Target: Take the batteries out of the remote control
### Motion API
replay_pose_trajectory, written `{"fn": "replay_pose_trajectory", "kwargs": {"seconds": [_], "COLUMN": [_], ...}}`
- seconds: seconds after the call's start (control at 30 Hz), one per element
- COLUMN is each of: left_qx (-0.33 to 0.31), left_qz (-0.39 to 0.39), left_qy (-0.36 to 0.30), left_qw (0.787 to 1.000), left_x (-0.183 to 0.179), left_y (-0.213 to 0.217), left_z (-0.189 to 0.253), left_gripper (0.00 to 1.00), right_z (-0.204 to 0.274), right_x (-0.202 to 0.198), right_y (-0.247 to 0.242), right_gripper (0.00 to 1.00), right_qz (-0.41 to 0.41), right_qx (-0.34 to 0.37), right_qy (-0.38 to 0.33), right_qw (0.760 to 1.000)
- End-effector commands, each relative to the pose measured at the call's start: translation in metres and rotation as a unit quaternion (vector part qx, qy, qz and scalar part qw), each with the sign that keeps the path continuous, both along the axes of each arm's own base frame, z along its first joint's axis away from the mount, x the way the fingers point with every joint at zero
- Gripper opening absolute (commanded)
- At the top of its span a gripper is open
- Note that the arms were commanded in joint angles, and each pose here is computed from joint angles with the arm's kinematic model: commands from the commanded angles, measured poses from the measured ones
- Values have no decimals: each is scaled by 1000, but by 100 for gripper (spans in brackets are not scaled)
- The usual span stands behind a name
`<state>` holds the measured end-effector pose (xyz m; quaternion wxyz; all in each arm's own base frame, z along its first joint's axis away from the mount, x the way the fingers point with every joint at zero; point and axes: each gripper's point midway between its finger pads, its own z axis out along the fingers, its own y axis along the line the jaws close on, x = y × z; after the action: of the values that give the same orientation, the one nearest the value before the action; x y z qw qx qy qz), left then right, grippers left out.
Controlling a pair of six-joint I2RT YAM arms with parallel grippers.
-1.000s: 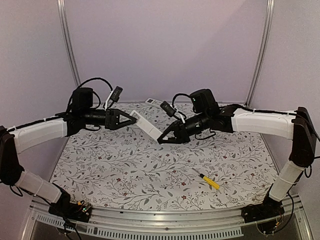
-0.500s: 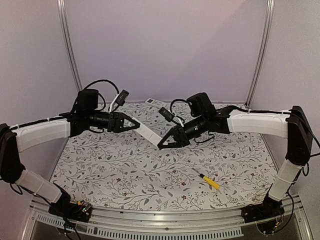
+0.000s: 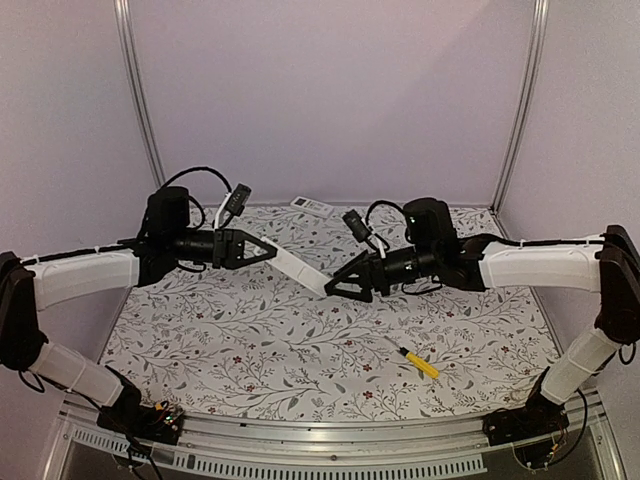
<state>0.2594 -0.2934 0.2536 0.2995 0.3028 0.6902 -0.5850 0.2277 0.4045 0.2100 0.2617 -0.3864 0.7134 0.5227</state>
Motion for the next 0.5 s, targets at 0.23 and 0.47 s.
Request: {"fn": "replay_pose_trajectory", "kwargs": {"seconds": [0.23,0.47], "left_qx": [-51,-52], "left_qz": [36,34], "left_qy": [-27,-28], "left_qw": [998,998], "left_x": [8,7], "left_y": [13,14], "left_z": [23,24], "left_gripper": [0,0], "right_z": [47,40], "right_x": [12,20], "right_y": [28,42], "right_gripper": [87,80], "right_qz": [-168,-177], "right_qx": [158,163], "right_qy": [45,67], "right_qw": [972,968]}}
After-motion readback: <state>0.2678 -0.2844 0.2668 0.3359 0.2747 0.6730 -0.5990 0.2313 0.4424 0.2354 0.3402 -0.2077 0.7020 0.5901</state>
